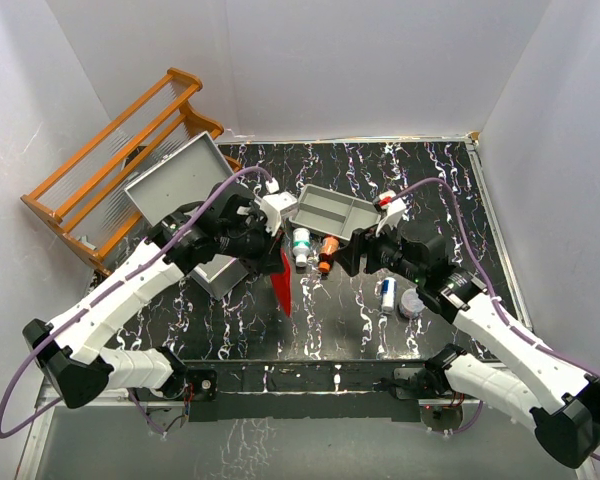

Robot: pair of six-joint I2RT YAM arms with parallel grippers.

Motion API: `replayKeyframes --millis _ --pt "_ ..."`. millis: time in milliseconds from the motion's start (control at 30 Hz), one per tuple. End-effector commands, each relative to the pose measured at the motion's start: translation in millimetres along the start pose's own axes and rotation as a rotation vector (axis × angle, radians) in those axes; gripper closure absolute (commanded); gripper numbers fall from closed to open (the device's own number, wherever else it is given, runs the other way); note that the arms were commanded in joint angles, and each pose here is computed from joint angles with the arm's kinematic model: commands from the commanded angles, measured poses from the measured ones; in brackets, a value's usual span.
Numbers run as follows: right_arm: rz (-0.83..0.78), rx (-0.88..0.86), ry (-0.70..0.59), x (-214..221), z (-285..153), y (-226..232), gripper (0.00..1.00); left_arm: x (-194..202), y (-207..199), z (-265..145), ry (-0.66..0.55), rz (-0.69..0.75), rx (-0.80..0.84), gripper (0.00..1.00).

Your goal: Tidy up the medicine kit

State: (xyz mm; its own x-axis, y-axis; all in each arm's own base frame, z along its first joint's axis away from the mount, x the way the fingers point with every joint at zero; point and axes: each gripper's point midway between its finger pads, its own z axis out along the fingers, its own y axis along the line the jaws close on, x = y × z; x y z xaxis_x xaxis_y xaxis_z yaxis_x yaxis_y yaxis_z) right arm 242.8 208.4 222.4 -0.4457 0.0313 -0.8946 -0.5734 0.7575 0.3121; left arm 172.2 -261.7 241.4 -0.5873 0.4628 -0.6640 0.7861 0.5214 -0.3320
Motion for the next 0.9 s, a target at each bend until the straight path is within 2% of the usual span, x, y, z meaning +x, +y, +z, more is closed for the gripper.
replayKeyframes --millis 0,233,433,567,867 --pt "0.048 -0.047 -0.065 -24.6 2.4 13.4 0.34 -13.4 5.7 -15.4 -0.008 0.051 -0.06 1.0" --pt "0.111 -0.023 -0.059 -25.6 7.5 11.0 0.37 -60.6 24.4 -47.9 -0.107 0.074 -0.248 1.0" --pt "0.149 -0.028 -0.091 -30.6 5.5 13.1 0.39 -107.5 57.0 -83.3 -0.26 -0.043 -0.46 1.0" --pt "0.168 -0.05 -0.097 -32.0 6.5 17.3 0.39 -107.8 86.7 -84.0 -0.241 -0.142 -0.475 1.0" --pt "0.18 -0.062 -0.084 -27.1 9.4 18.7 0.39 -80.1 137.1 -81.7 -0.205 -0.357 -0.372 1.0"
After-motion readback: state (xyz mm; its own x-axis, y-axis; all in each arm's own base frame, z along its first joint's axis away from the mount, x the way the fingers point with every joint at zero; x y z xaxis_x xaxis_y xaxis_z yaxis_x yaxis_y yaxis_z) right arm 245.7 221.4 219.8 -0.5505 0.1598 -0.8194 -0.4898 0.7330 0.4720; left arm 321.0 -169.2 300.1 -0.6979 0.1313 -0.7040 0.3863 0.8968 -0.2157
